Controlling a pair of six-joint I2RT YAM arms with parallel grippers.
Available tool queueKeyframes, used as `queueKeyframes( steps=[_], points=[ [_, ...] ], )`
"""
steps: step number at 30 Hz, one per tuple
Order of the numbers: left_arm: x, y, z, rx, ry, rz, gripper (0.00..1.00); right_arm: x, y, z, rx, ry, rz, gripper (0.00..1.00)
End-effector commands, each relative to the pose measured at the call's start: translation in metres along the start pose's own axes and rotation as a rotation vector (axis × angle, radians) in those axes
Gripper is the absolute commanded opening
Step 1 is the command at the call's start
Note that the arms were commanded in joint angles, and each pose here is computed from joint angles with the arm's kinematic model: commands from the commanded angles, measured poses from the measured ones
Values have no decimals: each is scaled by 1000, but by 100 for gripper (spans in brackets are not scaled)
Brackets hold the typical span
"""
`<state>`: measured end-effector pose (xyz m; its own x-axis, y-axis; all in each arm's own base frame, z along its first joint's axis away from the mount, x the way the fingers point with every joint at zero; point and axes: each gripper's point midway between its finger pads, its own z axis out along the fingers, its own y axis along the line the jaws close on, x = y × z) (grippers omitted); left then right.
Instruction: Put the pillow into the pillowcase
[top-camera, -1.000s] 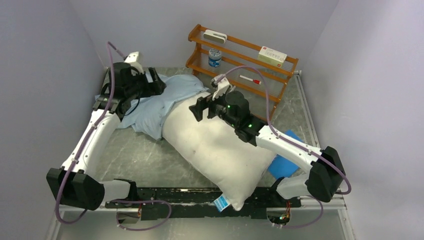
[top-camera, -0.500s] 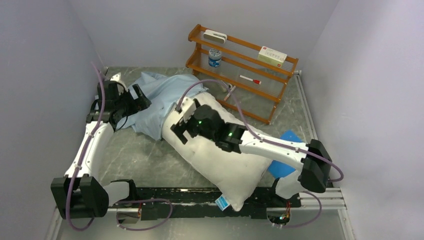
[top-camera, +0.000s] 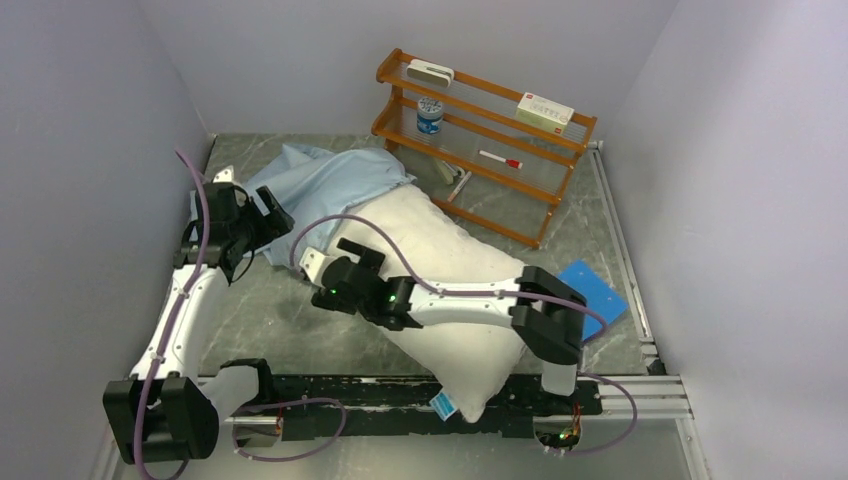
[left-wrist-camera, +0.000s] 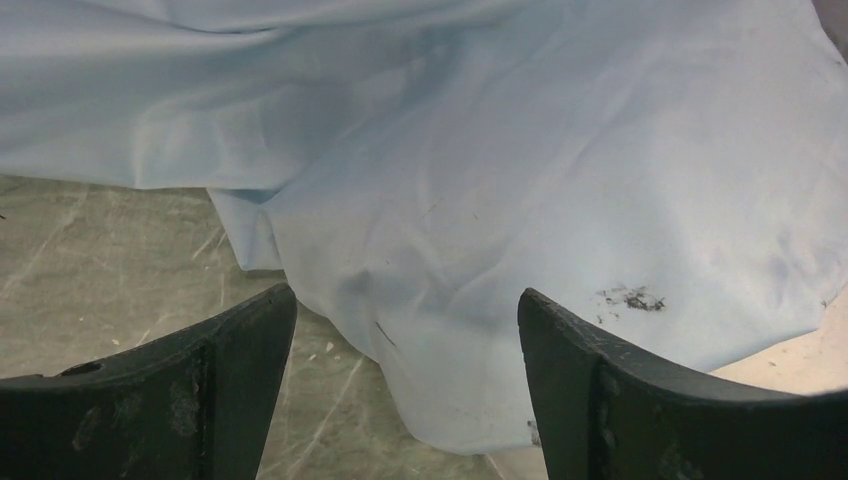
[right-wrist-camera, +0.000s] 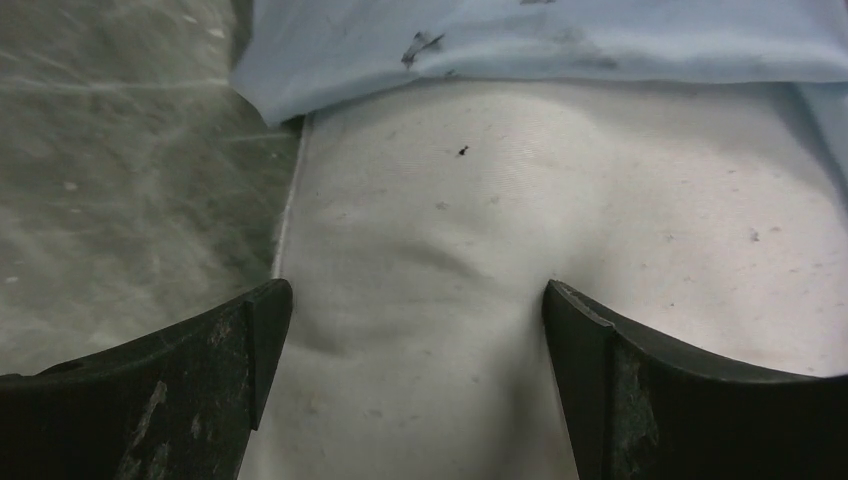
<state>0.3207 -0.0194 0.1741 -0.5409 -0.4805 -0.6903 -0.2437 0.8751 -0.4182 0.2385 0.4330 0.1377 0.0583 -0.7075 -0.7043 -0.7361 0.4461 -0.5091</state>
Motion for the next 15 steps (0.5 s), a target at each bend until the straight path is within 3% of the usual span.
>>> queueKeyframes(
  steps=[1,5,7,8,9,10,15],
  points=[
    [-1,4,1,3,-14,22,84,30,1,20,85,105,-72,99],
    [6,5,4,15,5,42,78,38,6,28,93,130,-84,90],
    [9,5,4,20,16,51,76,34,8,30,73,121,-63,76],
    [10,4,4,28,21,53,75,28,6,30,70,109,-39,50],
    [12,2,4,38,29,56,74,21,3,30,75,91,-15,18],
    [13,0,3,50,34,56,73,13,1,28,73,60,5,2],
    [18,-9,-6,112,41,68,69,-29,-12,20,-37,-66,184,0]
  ],
)
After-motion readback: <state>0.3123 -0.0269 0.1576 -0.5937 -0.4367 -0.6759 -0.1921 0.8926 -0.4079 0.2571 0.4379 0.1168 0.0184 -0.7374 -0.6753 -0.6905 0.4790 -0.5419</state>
